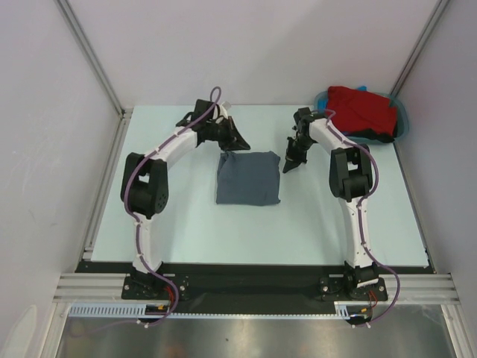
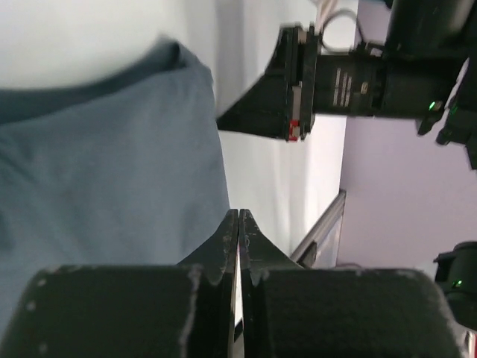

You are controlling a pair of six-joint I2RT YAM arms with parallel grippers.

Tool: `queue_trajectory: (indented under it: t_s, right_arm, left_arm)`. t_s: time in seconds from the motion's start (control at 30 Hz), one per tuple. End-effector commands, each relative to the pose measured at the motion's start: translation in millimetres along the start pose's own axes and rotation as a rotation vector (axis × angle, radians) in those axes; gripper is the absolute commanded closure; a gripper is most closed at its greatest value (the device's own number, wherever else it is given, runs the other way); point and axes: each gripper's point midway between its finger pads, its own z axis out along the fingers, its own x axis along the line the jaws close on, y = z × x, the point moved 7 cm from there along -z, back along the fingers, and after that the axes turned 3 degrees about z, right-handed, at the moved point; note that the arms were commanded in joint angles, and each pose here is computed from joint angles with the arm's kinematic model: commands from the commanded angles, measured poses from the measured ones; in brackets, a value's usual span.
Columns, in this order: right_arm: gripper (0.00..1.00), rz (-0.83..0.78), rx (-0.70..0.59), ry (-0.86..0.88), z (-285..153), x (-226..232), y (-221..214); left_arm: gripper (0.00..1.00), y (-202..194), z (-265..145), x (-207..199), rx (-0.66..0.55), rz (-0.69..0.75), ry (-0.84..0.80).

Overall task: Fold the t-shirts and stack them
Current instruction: Fold the tshirt

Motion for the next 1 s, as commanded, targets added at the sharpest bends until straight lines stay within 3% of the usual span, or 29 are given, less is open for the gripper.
queue_trajectory:
  t_s: [0.0,0.2,0.37,0.53,0.63,0.8,0.97]
  right_arm:
    - [1.0,0.003,0.008,0.023,-9,7,-5]
    - [1.0,-0.007,0.009,0.03,-10,10,-6]
    - [1.0,-0.005,0.017,0.043,-11,11,-7]
    - [1.0,-0.015,0.012,0.046,-17,14,-6]
    - [1.0,-0.028,-0.02,0.044,-32,18,-4]
    - [1.0,-0.088,-0.191,0.032,-89,35,3]
    - [1.0,-0.168,-0.3,0.144,-144,66,0]
  left_arm:
    - [0.98,-17,7,-3,0.067,-0.013,-0.045]
    - [1.0,-38,0,37,0.122,-0.009,0.242]
    - [0.99,-28,-14,61,0.043,0.073,0.507]
    - [0.99,-22,-1,82,0.03,0.082,0.604]
    - [1.0,-14,5,91,0.008,0.088,0.651]
    - [1.0,0,6,96,-0.013,0.134,0.722]
    - [1.0,-5,3,111,0.018,0.149,0.804]
